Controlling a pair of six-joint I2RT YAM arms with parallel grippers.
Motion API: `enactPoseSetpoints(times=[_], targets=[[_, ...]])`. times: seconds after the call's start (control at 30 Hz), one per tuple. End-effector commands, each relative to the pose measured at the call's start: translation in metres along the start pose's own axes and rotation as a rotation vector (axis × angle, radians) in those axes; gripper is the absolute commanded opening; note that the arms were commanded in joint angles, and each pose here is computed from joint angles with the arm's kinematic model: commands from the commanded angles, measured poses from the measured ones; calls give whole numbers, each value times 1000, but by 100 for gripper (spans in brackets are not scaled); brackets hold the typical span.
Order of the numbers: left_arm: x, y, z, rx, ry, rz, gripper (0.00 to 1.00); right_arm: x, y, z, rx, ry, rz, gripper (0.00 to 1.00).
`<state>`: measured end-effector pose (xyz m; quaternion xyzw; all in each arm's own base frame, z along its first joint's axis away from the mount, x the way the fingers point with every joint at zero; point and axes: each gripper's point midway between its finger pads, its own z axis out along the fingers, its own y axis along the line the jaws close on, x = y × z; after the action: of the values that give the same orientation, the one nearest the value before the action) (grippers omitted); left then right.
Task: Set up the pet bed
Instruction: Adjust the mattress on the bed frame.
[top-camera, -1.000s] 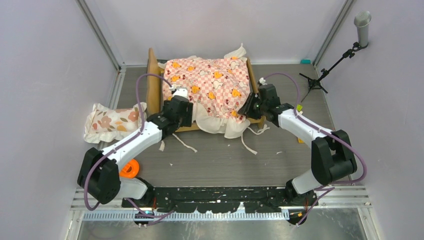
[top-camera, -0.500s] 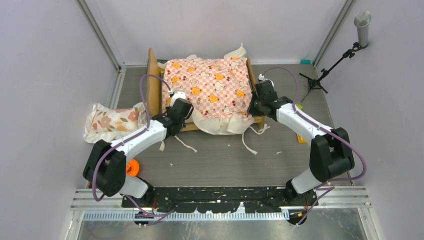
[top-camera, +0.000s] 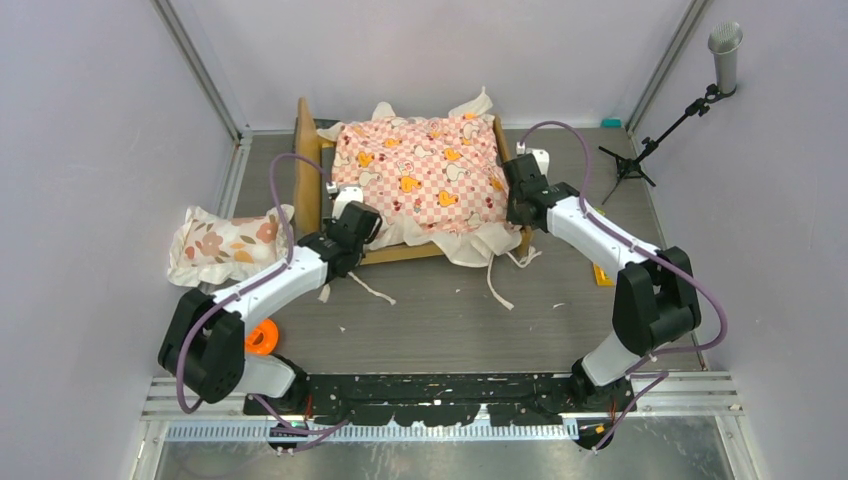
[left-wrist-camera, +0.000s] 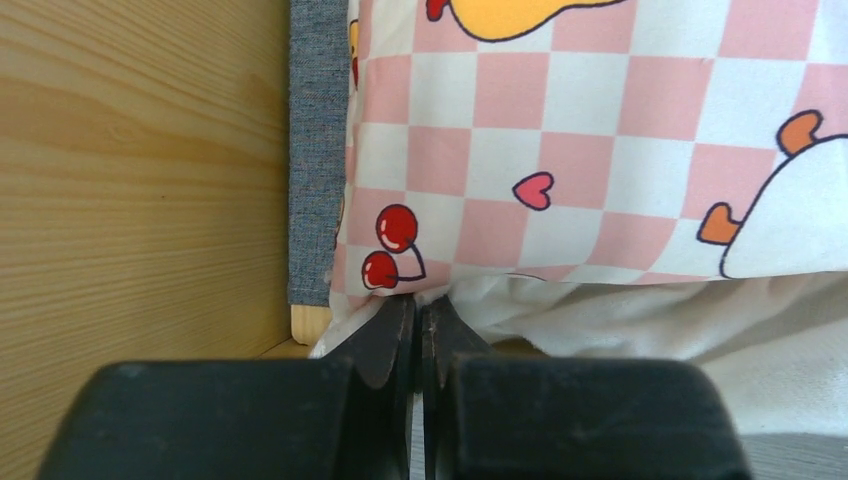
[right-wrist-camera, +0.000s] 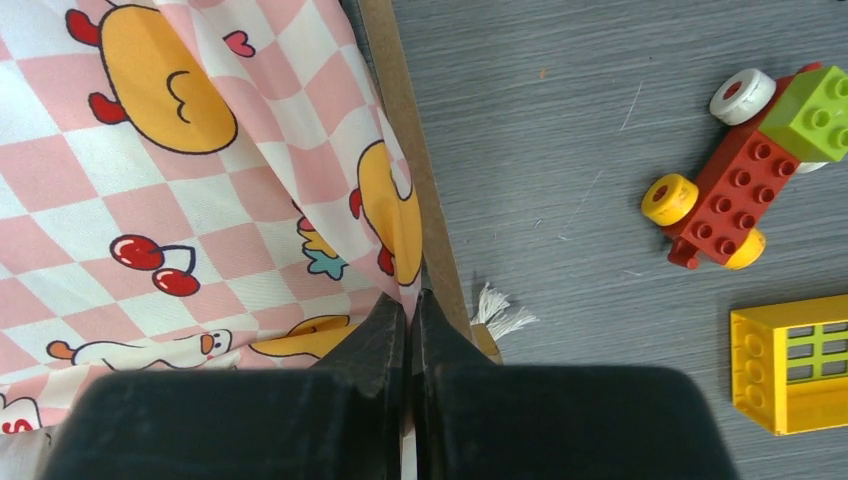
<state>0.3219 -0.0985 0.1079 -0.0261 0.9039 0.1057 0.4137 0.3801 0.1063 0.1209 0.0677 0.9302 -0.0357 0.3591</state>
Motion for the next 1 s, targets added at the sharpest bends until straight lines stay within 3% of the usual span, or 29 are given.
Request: enactPoseSetpoints(times=[0.0, 0.97], targets=[[7, 22, -9, -60, 12, 6, 0, -20, -19, -5, 98, -46, -51, 1], [-2, 83, -64, -162, -116, -160, 0, -35, -23, -14, 122, -100, -89, 5]])
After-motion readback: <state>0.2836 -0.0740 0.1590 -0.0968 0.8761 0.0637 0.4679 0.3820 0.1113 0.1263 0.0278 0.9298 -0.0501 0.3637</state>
